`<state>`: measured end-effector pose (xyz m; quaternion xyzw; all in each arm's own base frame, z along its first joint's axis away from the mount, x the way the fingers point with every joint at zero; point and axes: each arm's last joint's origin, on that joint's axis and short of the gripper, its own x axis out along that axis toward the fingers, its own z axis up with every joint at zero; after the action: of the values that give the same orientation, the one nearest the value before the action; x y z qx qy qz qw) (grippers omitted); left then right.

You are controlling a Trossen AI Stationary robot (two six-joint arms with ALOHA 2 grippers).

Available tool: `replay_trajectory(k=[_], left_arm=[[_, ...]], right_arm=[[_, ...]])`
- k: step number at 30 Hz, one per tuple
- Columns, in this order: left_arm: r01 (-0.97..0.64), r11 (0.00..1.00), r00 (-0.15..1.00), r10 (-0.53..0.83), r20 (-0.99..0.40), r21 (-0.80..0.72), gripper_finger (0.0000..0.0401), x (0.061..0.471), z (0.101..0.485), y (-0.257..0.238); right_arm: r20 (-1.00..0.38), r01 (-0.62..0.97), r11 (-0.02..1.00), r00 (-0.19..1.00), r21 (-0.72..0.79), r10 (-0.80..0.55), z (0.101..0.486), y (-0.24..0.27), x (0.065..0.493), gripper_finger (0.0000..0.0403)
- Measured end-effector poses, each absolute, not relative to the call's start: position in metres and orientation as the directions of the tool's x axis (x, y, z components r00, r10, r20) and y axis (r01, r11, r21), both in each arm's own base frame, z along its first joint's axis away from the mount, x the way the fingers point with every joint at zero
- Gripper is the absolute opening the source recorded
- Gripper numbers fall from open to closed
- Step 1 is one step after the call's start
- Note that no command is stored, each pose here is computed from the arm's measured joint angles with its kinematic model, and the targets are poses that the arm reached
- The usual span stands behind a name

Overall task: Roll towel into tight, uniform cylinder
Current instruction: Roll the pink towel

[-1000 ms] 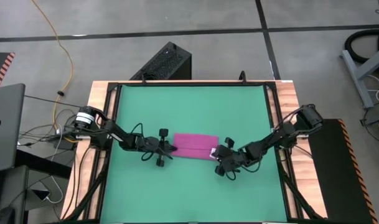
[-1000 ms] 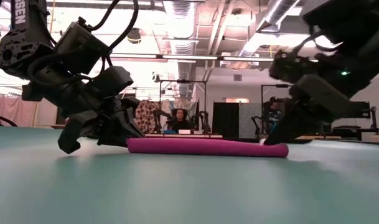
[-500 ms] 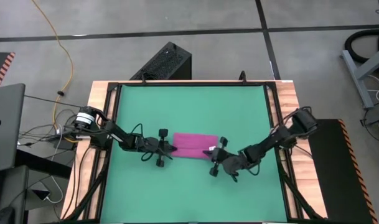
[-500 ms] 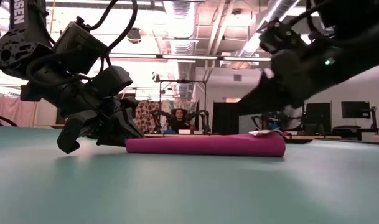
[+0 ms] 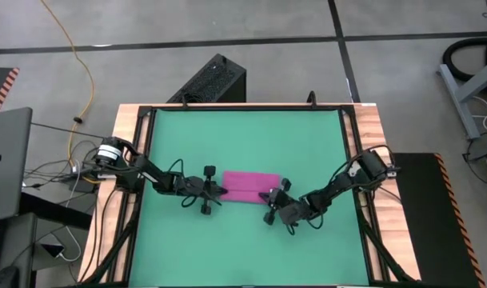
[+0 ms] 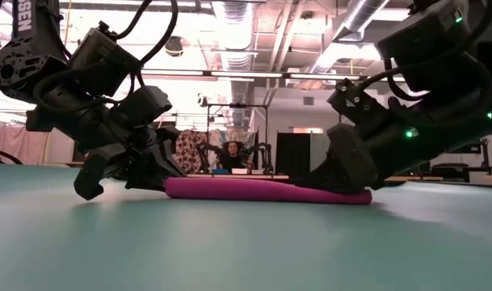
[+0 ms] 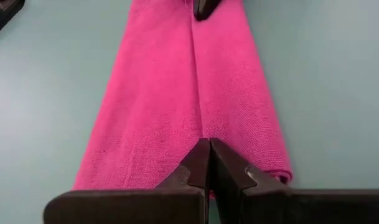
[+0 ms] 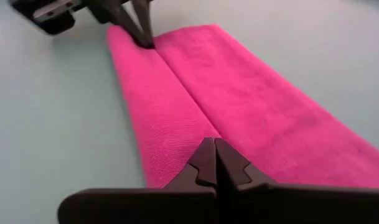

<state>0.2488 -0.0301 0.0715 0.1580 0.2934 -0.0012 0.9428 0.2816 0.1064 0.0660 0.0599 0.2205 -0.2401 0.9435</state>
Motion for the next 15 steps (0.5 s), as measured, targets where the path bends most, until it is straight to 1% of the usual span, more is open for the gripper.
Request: replay_trajectory(k=[4, 11, 13, 15], left_arm=[[0.051, 0.946, 0.844, 0.130, -0.521, 0.321, 0.0000, 0.249, 0.080, -0.030], [-0.033, 0.912, 0.906, 0.200, -0.372, 0.409, 0.0000, 0.247, 0.123, -0.029], [0.016, 0.908, 0.906, 0.163, -0.390, 0.418, 0.0004, 0.244, 0.128, -0.030], [0.105, 0.908, 0.905, 0.081, -0.417, 0.405, 0.0014, 0.241, 0.130, -0.033]], right_arm=[[-0.503, 0.496, 0.868, 0.757, 0.028, -0.416, 0.059, 0.104, 0.277, 0.0008], [-0.527, 0.505, 0.862, 0.745, 0.045, -0.409, 0.056, 0.103, 0.276, 0.0008], [-0.529, 0.503, 0.863, 0.746, 0.047, -0.406, 0.056, 0.103, 0.276, 0.0008], [-0.530, 0.501, 0.864, 0.746, 0.048, -0.403, 0.056, 0.103, 0.276, 0.0008]])
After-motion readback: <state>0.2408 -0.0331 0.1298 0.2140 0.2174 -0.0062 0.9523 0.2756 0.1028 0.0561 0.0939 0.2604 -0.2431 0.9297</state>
